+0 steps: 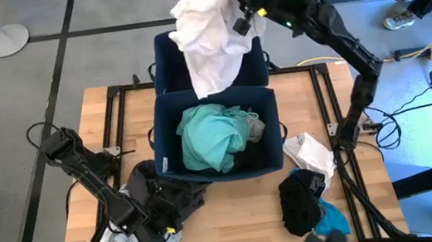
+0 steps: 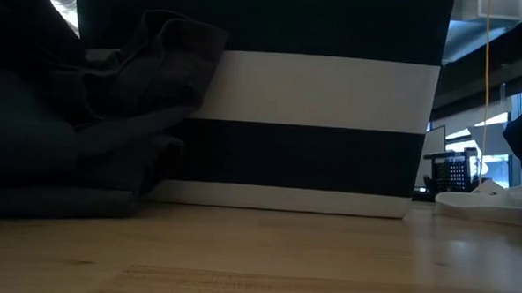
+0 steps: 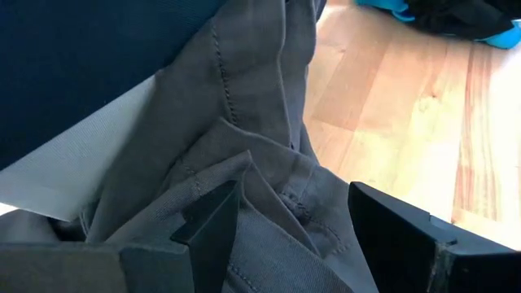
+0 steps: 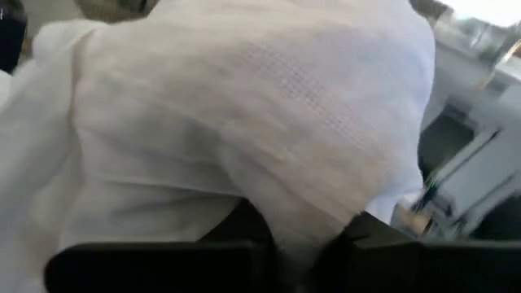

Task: Sort clothes
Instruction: Put the white shirt into the top blue laundry bin

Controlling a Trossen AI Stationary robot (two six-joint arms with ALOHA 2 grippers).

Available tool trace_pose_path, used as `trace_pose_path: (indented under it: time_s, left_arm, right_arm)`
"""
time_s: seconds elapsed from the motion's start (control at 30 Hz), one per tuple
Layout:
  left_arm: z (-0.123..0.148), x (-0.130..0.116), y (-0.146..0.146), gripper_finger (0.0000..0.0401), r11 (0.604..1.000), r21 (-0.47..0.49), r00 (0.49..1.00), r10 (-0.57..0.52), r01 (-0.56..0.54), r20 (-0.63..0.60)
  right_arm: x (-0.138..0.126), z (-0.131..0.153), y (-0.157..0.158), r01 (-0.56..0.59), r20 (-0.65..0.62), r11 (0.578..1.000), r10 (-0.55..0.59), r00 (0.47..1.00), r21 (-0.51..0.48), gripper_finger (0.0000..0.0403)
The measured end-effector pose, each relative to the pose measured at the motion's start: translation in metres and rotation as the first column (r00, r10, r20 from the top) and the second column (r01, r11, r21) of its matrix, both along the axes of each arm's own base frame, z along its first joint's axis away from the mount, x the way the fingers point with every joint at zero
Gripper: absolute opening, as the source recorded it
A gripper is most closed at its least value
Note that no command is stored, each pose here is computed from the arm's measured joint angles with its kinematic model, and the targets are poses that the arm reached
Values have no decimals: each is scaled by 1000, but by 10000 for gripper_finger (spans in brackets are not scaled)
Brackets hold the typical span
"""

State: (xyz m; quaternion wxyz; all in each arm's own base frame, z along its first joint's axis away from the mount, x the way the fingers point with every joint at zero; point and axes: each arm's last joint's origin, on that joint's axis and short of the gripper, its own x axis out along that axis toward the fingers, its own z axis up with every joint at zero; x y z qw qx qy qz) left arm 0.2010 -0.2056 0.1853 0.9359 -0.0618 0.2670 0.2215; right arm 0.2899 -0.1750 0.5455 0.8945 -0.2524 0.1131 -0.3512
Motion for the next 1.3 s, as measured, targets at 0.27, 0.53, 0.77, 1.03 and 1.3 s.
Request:
trace_pose_path:
  time_s: [0.27, 0.53, 0.77, 1.03, 1.3]
  left_arm:
    - [0, 1, 1, 224, 1000, 7, 1000, 3, -3, -1]
    - [0, 1, 1, 224, 1000, 9, 1000, 5, -5, 3]
    - [0, 1, 1, 224, 1000, 1, 1000, 15, -15, 13]
    - [1, 1, 2, 224, 1000, 8, 999, 28, -28, 37]
    - [1, 1, 2, 224, 999, 0, 999, 34, -34, 42]
  right_arm:
    - [17, -49, -29, -21, -174, 964, 69, 982, 265, 51]
    - [30, -91, -37, -21, -350, 894, 196, 916, 447, 51]
    - [36, -115, -51, 60, -422, 857, 190, 886, 512, 51]
    - [57, -147, -78, 218, -497, 870, 35, 867, 442, 51]
    - [67, -167, -87, 282, -491, 817, 1, 871, 503, 51]
